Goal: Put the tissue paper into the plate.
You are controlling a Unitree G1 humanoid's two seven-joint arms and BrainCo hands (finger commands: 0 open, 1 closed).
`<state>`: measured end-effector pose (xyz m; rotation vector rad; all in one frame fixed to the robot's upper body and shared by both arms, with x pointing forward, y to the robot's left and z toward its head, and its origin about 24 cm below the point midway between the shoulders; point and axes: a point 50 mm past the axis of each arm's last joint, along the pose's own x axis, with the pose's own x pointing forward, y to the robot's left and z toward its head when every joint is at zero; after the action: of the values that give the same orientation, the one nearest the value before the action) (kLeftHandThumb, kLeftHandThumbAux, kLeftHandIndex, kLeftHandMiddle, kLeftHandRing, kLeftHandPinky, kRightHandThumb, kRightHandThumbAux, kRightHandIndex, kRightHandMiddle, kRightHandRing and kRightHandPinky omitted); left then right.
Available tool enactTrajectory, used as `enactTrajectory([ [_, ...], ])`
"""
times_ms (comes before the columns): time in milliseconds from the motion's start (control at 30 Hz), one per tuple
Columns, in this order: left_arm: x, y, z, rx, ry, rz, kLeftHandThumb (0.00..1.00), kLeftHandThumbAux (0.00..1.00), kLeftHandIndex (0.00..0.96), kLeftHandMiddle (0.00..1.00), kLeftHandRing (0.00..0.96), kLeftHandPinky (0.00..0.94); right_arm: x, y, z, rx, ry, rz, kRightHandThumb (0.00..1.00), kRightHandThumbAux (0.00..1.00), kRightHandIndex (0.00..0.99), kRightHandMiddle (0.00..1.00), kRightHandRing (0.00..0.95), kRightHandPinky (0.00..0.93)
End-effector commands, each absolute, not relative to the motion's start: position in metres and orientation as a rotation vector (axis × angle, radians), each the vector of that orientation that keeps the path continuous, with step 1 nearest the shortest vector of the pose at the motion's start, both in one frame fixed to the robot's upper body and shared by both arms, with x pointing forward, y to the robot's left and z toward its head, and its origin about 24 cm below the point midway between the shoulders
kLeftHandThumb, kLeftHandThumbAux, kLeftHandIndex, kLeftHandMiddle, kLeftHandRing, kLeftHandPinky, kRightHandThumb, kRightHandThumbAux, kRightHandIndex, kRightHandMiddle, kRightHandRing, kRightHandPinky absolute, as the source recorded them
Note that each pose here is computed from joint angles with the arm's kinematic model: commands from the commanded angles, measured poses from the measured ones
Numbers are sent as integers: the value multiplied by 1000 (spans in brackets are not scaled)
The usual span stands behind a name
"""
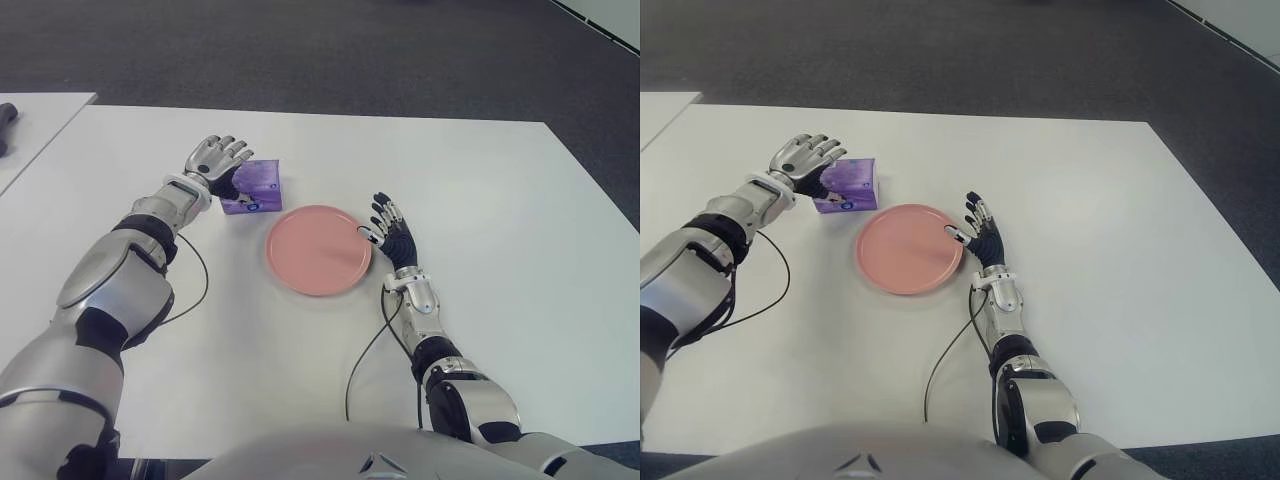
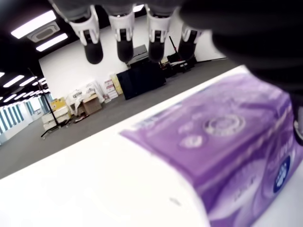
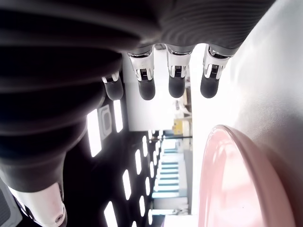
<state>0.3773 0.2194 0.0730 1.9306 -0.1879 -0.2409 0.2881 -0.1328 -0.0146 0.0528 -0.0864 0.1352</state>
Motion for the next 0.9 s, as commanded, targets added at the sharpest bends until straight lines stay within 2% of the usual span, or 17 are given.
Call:
enactTrajectory([
  [33,368,220,51,1953,-115,-311,71,359,0,0,0,0,242,-139,-66,101,148,80,96,706,62,30,13,55],
  [900,359,222,34,2040,-65,-369,53,332,0,0,0,0,240,-143,-67,102,144,79,96,706,62,30,13,55],
])
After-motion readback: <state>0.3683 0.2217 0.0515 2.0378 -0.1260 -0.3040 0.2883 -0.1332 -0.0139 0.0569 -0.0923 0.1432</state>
